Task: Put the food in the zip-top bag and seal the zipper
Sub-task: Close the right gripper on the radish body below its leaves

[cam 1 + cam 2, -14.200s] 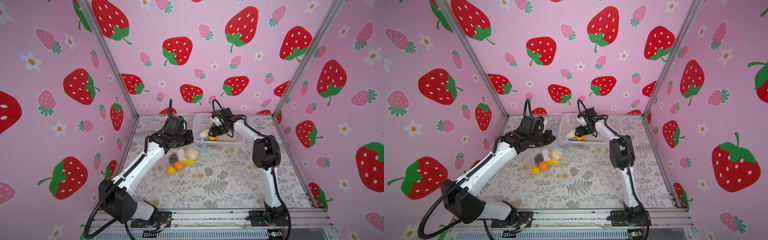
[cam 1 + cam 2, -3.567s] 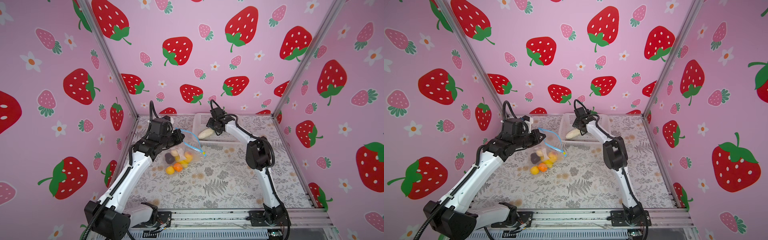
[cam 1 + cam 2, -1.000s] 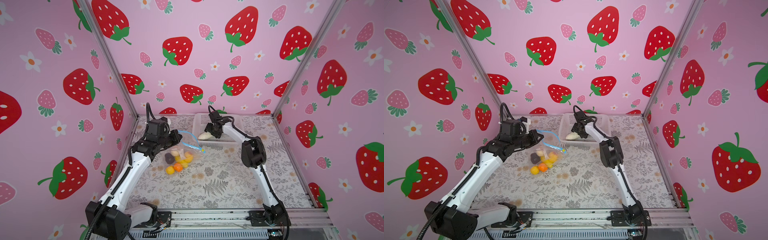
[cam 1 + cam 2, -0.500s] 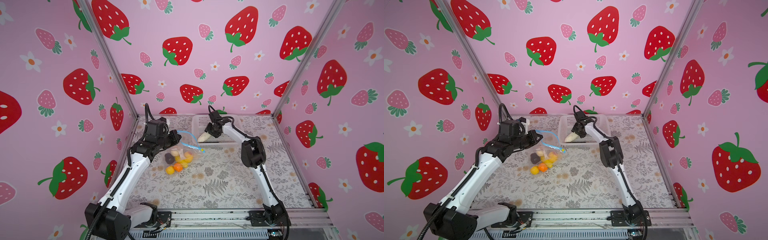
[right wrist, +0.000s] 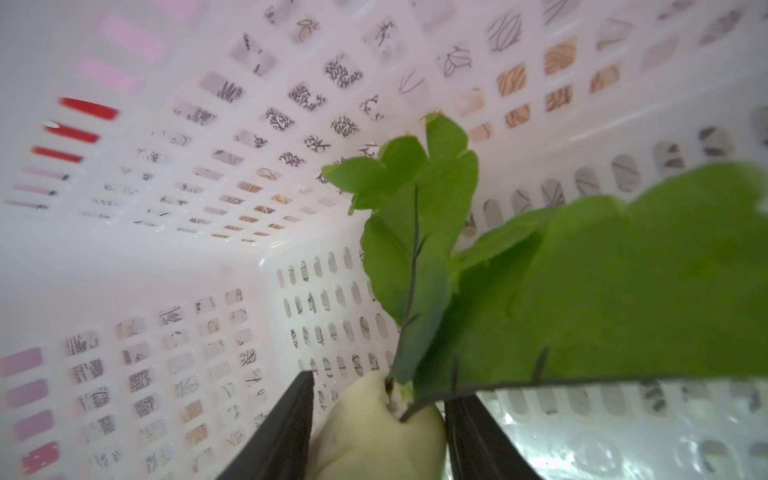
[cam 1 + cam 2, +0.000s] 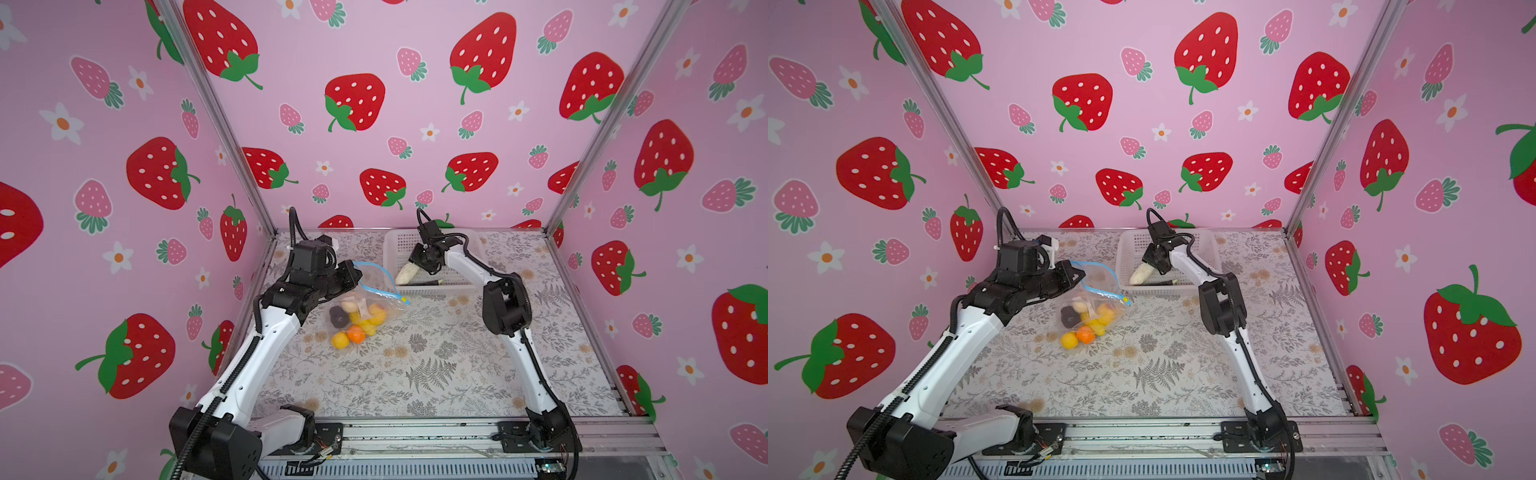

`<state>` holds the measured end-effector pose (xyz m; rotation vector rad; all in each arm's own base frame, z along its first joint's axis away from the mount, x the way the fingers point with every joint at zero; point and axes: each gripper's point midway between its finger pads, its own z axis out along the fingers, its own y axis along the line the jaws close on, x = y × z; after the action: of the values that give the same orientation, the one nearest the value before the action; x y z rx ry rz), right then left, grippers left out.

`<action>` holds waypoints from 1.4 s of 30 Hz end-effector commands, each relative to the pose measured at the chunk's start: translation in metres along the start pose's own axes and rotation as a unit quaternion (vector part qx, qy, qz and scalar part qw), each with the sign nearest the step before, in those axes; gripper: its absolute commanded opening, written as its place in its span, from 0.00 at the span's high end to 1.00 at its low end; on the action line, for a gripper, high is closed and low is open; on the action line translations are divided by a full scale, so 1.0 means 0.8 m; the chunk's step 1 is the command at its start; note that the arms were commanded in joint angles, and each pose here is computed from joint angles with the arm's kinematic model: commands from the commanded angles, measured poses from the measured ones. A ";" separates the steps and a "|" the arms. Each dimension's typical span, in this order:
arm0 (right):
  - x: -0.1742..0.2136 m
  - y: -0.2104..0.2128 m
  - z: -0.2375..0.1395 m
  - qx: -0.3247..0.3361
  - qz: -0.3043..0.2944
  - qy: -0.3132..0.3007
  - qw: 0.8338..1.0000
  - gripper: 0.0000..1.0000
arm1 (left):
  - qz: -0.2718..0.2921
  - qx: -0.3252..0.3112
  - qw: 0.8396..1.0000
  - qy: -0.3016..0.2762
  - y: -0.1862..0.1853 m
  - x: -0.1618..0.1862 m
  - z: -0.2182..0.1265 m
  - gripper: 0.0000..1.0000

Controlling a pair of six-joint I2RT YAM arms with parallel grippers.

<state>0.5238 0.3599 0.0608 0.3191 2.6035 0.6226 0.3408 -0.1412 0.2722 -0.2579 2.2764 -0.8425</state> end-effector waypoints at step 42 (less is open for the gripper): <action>0.037 -0.010 -0.021 0.103 -0.028 -0.011 0.994 0.18 | 0.000 0.006 1.000 -0.007 0.002 0.002 -0.009 1.00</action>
<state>0.4912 0.3673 0.0853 0.2719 2.6062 0.4209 0.3384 -0.1380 0.2688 -0.2667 2.2791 -0.8377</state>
